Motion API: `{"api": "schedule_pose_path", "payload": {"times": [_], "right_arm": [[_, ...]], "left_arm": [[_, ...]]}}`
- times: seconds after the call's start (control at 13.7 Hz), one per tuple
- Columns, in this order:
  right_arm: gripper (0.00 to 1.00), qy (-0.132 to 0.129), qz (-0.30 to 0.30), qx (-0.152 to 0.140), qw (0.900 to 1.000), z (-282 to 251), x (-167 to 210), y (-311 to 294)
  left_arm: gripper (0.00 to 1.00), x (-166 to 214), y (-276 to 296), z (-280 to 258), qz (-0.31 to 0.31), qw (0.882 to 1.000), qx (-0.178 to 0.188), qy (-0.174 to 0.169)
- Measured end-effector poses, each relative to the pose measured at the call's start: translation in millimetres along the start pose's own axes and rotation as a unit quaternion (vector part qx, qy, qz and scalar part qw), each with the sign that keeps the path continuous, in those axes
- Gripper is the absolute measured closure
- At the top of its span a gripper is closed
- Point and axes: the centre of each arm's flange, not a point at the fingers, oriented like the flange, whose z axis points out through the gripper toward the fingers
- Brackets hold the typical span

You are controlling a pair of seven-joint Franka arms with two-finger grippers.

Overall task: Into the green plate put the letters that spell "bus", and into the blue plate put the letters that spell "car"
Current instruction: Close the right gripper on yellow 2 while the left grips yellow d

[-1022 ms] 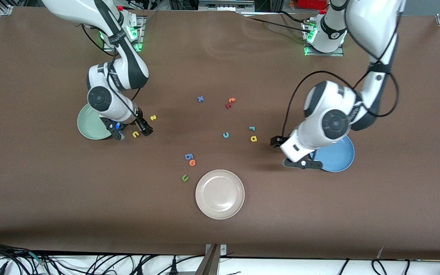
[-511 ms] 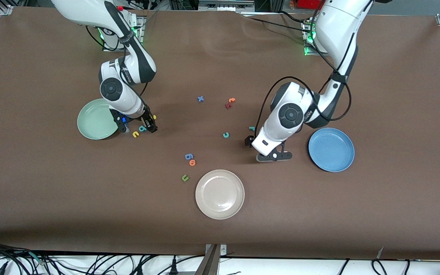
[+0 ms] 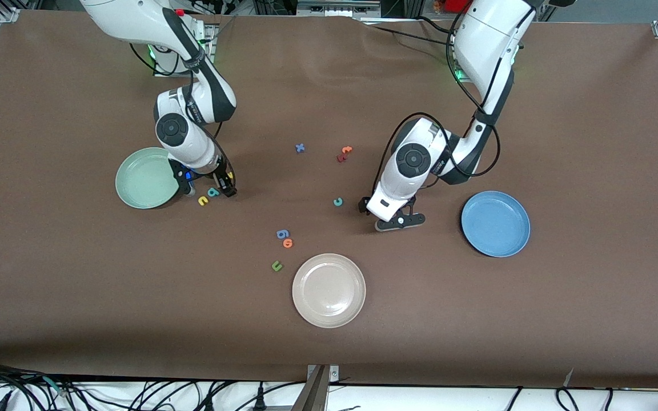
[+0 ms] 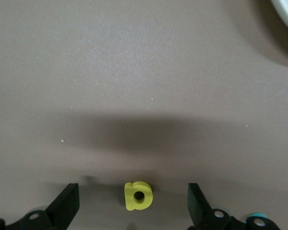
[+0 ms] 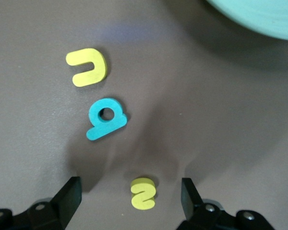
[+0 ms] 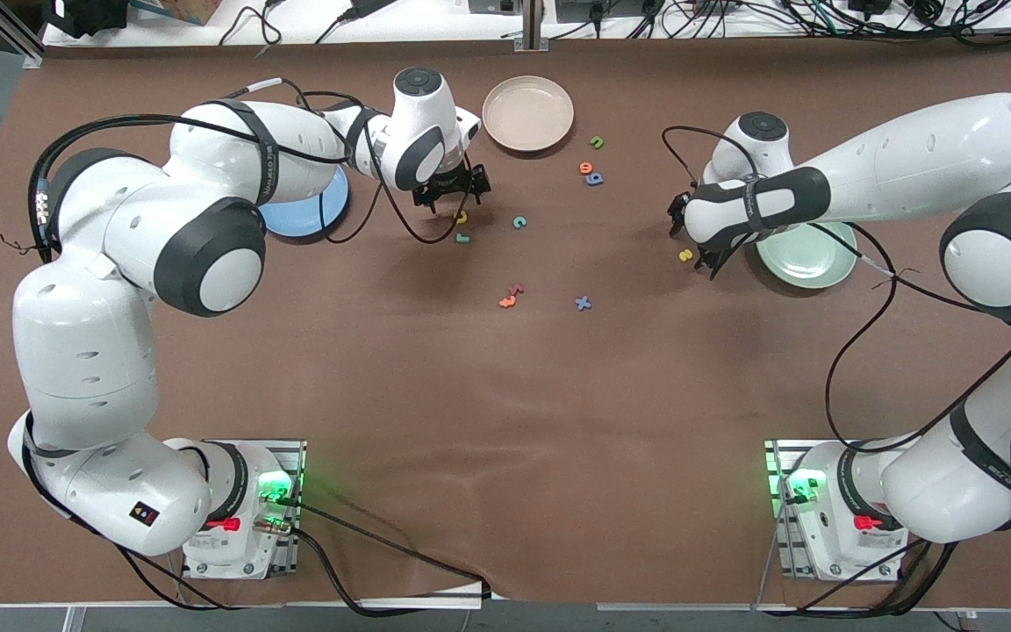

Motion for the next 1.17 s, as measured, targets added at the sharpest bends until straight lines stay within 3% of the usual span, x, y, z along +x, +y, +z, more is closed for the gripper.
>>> {"api": "schedule_pose_path", "payload": {"times": [0.22, 0.29, 0.44, 0.51, 0.58, 0.66, 0.88, 1.17], "right_arm": [[0.15, -0.003, 0.003, 0.001, 1.000, 0, -6, -1], [0.25, -0.004, 0.003, 0.001, 1.000, 0, -7, -1], [0.27, -0.004, 0.004, 0.003, 1.000, 0, -7, -1], [0.35, -0.003, 0.004, 0.006, 1.000, -1, -7, -2], [0.35, -0.003, 0.004, 0.006, 1.000, -1, -7, -2], [0.40, -0.003, 0.004, 0.007, 1.000, -2, -7, -2], [0.76, -0.003, 0.002, 0.010, 1.000, -5, -8, -3], [0.78, -0.004, -0.004, 0.008, 1.000, -5, -8, -2]], "left_arm": [[0.06, -7, 4, 9, -0.013, 1.000, 0.005, -0.005], [0.07, -9, 5, 12, -0.018, 1.000, 0.009, -0.004], [0.10, -14, 8, 17, -0.023, 1.000, 0.016, -0.001], [0.11, -16, 10, 18, -0.025, 1.000, 0.018, 0.001], [0.17, -18, 12, 18, -0.027, 0.999, 0.021, 0.003], [0.17, -20, 13, 18, -0.028, 0.999, 0.022, 0.004], [0.27, -18, 12, 19, -0.031, 0.999, 0.022, 0.006], [0.30, -12, 10, 15, -0.035, 0.999, 0.021, 0.011]]}}
